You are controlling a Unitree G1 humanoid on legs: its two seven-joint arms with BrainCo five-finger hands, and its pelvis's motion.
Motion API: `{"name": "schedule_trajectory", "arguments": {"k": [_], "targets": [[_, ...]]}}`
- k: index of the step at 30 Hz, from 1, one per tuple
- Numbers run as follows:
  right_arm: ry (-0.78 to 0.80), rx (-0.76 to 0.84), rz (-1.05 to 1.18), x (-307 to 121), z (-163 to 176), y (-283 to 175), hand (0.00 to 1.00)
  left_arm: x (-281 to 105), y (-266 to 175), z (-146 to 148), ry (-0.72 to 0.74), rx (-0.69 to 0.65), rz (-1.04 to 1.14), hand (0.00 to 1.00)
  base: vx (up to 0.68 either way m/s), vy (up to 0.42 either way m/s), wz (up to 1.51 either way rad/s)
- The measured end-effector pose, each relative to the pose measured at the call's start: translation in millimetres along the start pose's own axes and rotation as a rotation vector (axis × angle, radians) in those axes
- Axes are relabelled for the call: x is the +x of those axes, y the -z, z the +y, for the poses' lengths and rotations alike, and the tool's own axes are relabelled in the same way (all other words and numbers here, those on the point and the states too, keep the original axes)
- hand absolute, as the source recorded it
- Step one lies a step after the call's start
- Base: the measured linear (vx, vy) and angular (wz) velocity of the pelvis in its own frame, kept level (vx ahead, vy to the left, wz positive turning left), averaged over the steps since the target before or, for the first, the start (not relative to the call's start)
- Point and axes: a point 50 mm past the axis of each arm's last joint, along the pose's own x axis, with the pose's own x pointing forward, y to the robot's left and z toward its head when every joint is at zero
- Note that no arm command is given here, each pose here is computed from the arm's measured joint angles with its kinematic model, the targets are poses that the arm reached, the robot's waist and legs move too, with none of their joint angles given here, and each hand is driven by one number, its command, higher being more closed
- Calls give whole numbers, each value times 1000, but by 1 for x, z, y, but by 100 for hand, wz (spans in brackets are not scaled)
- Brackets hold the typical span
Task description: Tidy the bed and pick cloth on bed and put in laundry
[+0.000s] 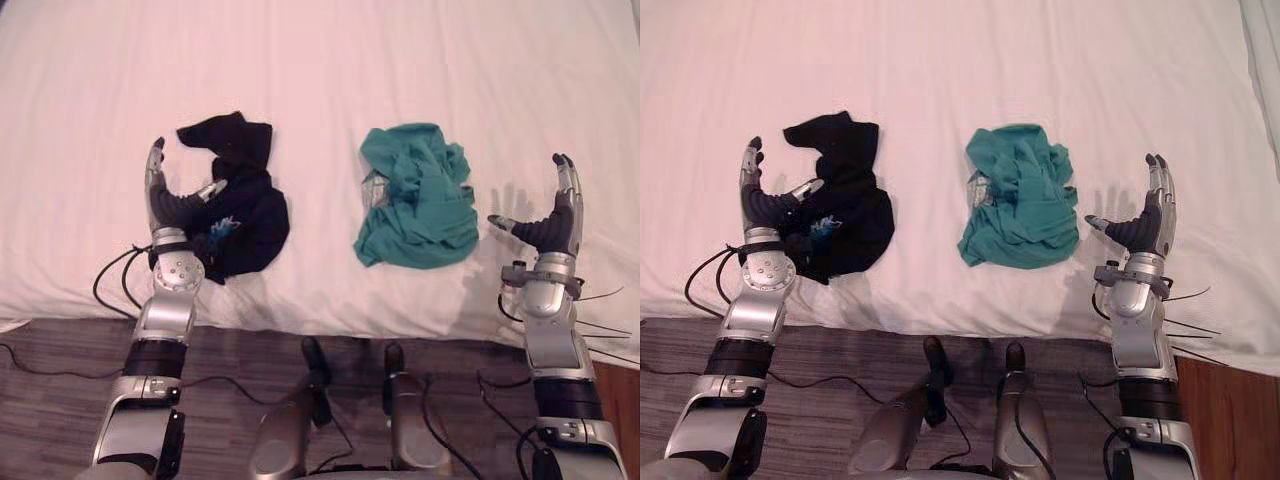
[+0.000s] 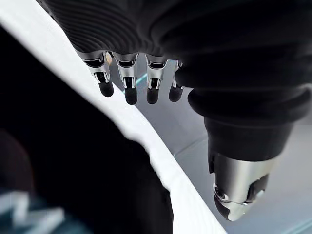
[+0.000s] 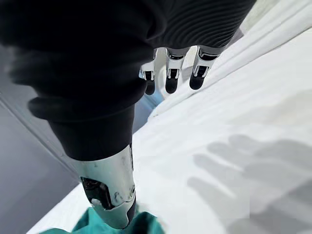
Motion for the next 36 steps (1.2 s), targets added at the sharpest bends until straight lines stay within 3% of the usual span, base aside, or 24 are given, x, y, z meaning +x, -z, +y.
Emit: {"name": "schedule_trajectory", "arguments": {"k": [4, 5, 14, 20, 25, 27, 34, 36], "targets": [[-13, -10, 9, -4, 2, 3, 0, -1, 6, -13, 63, 56, 26, 0, 31, -74, -20], [-17, -17, 10, -6, 2, 4, 0, -3, 8, -16, 79, 73, 29, 100, 26, -54, -10], [-22, -9, 4, -9, 2, 2, 0, 7, 14, -30, 259, 311, 6, 100, 17, -48, -5], [-33, 38, -88, 1, 11, -24, 0, 8, 19, -37, 313, 368, 28, 100, 48, -57, -2], [-41, 60, -156, 19, 16, -45, 0, -10, 26, -46, 336, 285, 58, 100, 57, -67, 7], [-65, 33, -161, 26, 20, -45, 0, -25, 29, -50, 347, 190, 67, 100, 65, -60, 33], [-156, -86, -66, 54, 30, -23, 0, -72, 35, -66, 371, -70, 131, 100, 58, -52, 23], [-174, -93, -43, 57, 34, -20, 0, -79, 39, -65, 378, -89, 152, 100, 47, -53, 12]]}}
